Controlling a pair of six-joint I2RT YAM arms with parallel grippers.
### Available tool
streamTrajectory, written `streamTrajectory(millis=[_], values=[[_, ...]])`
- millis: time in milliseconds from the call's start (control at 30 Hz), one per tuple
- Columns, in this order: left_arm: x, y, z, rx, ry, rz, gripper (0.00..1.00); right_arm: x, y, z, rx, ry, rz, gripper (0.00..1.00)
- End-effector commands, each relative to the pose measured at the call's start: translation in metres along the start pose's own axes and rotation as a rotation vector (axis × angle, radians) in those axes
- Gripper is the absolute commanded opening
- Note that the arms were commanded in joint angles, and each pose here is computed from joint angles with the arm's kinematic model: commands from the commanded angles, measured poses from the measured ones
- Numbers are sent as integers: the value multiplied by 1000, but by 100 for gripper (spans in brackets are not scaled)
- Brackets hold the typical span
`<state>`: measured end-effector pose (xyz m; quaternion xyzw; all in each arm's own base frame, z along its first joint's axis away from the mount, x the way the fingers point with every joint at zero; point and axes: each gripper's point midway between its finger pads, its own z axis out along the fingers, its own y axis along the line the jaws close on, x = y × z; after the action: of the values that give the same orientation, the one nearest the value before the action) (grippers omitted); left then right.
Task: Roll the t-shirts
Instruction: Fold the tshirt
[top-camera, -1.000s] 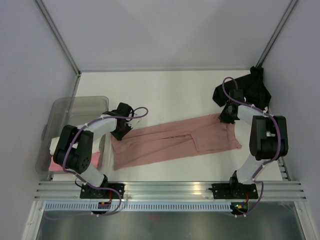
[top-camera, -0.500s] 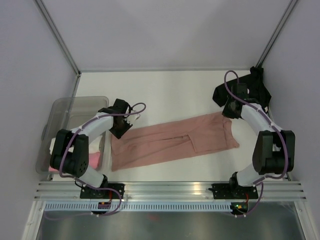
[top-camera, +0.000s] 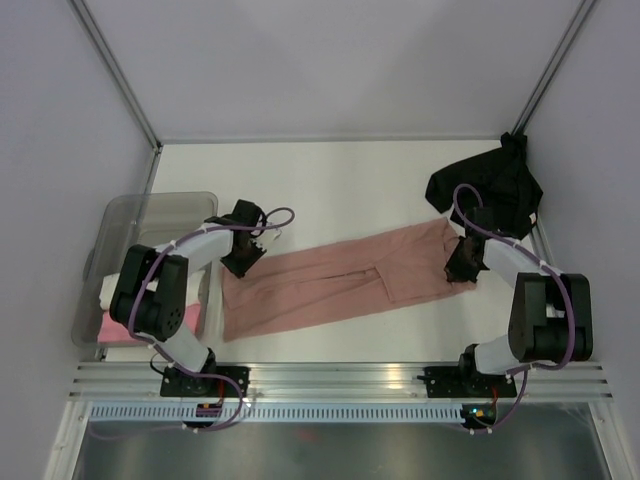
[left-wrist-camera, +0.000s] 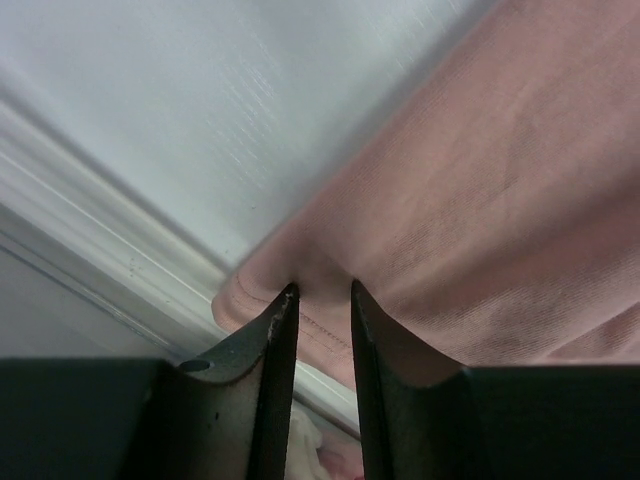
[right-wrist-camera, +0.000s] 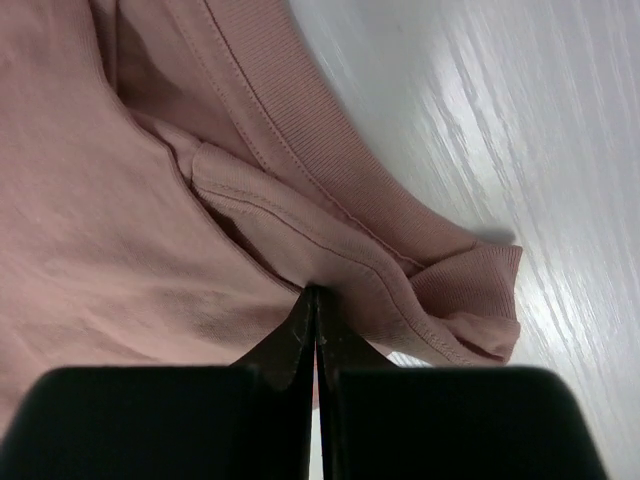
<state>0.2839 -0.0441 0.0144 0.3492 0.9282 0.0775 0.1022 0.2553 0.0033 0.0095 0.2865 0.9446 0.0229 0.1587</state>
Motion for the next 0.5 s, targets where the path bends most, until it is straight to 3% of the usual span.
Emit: streamTrajectory(millis=[0,67,267,467], values=[[12,-18,6,38,-27,-29,33,-10,6,28,13,6,8,0],[15,-31,5,71,-45,18,34,-9,9,39,17,41,0,0],[64,-71,8,188,64,167,35,-31,40,59,-7,43,-23,0],[87,-97,-10,296,79,247,36,-63,111,84,-47,27,-72,0]])
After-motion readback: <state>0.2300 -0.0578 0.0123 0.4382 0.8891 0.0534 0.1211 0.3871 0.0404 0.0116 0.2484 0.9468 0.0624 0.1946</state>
